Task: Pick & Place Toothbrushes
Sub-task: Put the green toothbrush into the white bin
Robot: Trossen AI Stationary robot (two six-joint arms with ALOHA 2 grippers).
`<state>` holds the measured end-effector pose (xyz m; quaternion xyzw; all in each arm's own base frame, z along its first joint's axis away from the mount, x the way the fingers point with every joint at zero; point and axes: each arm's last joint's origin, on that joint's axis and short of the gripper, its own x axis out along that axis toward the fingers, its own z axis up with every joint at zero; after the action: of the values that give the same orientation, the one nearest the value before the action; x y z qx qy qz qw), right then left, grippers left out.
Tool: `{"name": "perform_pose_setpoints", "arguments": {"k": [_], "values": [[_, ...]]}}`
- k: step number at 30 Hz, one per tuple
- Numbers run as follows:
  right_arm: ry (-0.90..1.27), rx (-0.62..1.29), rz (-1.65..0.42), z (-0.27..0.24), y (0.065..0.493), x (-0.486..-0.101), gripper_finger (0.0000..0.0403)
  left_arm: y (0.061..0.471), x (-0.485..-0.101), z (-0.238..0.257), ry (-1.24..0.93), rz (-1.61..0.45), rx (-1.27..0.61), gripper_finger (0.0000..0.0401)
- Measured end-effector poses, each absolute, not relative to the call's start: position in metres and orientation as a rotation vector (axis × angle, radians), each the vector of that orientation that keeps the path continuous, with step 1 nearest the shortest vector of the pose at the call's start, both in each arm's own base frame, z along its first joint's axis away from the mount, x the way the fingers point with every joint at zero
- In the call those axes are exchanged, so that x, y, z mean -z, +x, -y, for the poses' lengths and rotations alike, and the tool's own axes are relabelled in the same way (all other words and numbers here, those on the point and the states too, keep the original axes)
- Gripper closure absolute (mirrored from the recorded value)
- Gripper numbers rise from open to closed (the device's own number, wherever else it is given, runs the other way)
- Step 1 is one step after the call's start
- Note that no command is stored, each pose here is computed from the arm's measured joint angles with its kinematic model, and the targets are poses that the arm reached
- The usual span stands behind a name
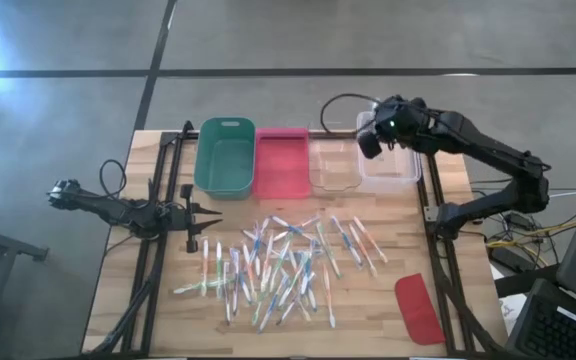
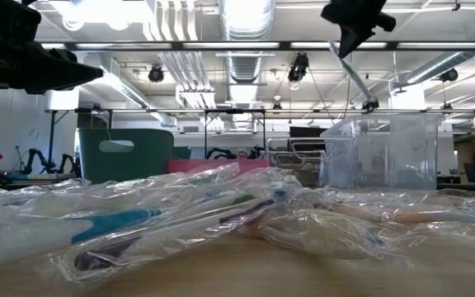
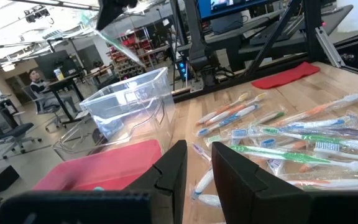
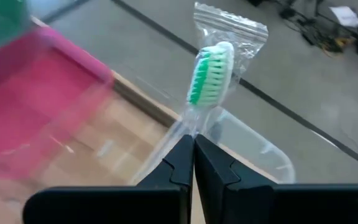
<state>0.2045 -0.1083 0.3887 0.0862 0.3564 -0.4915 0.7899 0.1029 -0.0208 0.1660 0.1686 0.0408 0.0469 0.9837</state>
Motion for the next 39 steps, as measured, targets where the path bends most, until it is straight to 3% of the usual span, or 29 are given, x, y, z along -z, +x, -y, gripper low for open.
{"name": "perform_pose_setpoints", "arguments": {"k": [15, 39], "values": [[0.273, 1.153, -1.056, 0.177, 0.206, -0.347, 0.0395, 0.103, -0.166, 0.021, 0.339, -0.082, -0.094, 0.0320], [0.382, 1.031, -1.406, 0.210, 0.222, -0.286, 0.0395, 0.103, -0.166, 0.021, 0.339, -0.082, -0.094, 0.0320]]}}
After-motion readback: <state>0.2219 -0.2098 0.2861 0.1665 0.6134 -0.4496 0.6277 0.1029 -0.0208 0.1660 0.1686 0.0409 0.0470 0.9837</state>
